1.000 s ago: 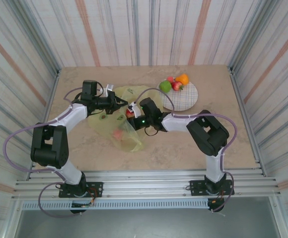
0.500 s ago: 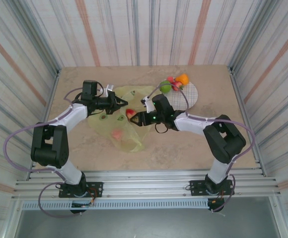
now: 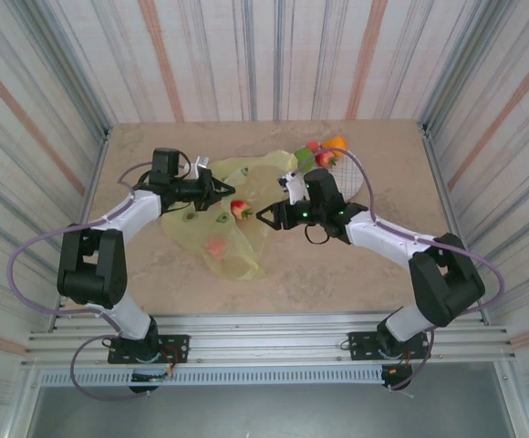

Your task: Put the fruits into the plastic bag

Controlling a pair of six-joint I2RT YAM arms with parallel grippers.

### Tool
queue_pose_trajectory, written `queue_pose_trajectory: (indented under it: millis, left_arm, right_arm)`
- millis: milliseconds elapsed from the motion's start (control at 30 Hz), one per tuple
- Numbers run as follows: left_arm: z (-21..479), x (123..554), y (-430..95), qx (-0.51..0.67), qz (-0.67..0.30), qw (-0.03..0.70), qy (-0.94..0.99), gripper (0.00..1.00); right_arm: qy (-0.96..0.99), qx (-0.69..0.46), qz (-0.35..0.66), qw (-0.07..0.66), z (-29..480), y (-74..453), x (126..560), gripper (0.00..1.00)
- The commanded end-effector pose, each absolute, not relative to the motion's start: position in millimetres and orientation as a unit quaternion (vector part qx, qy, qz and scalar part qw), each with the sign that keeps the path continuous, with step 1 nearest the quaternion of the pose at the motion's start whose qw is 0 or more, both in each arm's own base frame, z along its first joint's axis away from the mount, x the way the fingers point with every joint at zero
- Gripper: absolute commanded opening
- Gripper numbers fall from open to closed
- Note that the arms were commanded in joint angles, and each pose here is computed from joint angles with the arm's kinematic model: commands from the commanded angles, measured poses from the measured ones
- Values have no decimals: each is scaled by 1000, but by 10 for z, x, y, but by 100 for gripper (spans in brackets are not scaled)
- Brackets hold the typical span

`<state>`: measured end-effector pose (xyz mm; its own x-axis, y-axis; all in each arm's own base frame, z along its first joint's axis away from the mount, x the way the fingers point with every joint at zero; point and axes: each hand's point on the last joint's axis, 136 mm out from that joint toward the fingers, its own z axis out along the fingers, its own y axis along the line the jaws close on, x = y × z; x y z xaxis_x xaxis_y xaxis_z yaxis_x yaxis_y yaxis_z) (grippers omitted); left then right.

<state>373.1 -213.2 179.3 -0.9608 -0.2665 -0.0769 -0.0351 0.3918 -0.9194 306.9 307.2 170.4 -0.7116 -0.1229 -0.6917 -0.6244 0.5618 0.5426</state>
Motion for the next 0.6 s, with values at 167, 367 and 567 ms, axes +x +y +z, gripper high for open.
queue_pose_trajectory:
  millis: [167,367,567]
  left_arm:
    - [1766,3684,-2177,-84,-551,95,825,0]
    - [1766,3688,-2176,-84,-550,96,825,0]
    - [1752,3690,-2177,-85,-550,94,826,0]
  right_arm:
    - [802,-222,419,362,2186,2637,3102,66]
    - [809,-144,388,418,2311,2184,3443,68]
    - [873,36,249,418,1949,1376,4134,72]
